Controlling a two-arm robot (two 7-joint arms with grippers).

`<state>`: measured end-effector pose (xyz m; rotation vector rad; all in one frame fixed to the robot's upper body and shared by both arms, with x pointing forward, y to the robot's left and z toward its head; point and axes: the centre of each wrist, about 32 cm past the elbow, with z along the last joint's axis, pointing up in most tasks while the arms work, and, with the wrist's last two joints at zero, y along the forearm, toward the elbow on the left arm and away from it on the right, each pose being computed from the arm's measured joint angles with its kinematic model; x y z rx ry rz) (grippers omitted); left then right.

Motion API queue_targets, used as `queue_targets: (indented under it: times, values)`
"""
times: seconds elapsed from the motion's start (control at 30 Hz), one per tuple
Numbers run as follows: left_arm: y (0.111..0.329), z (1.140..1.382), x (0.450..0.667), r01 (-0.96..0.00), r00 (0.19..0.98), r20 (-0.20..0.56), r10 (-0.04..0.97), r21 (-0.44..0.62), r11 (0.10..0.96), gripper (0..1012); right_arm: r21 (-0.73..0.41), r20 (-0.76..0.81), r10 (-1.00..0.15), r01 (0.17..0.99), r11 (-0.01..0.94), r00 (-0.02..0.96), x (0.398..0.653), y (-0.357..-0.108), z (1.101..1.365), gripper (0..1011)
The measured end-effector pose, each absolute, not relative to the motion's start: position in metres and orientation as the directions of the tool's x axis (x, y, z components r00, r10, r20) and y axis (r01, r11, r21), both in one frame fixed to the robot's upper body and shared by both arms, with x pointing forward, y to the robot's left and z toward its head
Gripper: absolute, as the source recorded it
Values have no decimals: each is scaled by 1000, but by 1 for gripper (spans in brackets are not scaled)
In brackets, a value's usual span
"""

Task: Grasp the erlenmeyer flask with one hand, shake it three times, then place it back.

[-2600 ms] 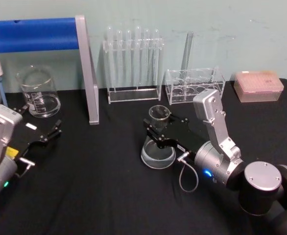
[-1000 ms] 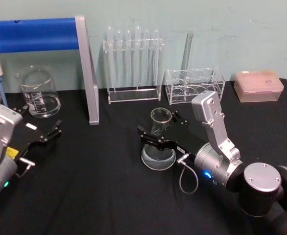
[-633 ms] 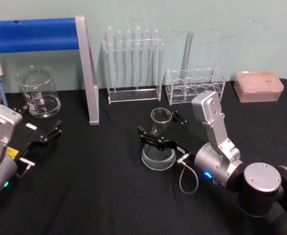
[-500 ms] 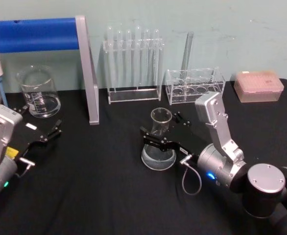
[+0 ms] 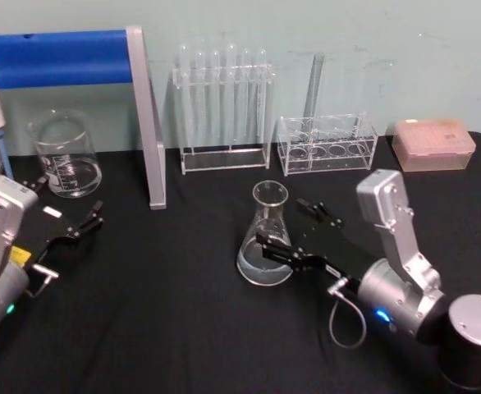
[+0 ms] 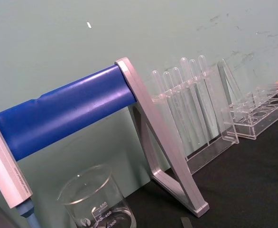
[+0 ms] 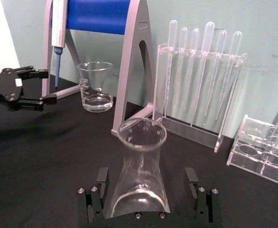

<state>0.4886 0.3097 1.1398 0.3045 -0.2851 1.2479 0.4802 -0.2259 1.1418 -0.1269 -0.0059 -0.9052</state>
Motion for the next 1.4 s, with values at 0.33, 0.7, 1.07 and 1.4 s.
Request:
queue_targets:
  times: [0.33, 0.7, 1.07, 1.4]
  values:
    - [310, 1140, 489, -955, 292, 374, 880, 70, 287, 1001, -105, 63, -796, 797, 594, 602, 458, -248, 1141, 1002]
    - [310, 1140, 489, -955, 292, 374, 880, 70, 287, 1001, -74, 84, -871, 875, 479, 484, 459, -273, 1144, 1002]
    - [310, 1140, 489, -955, 292, 374, 880, 70, 287, 1001, -31, 170, -949, 964, 263, 265, 489, -278, 1145, 1002]
    - [310, 1140, 489, -955, 292, 374, 880, 70, 287, 1001, -6, 276, -941, 979, 204, 198, 505, -270, 1137, 1002]
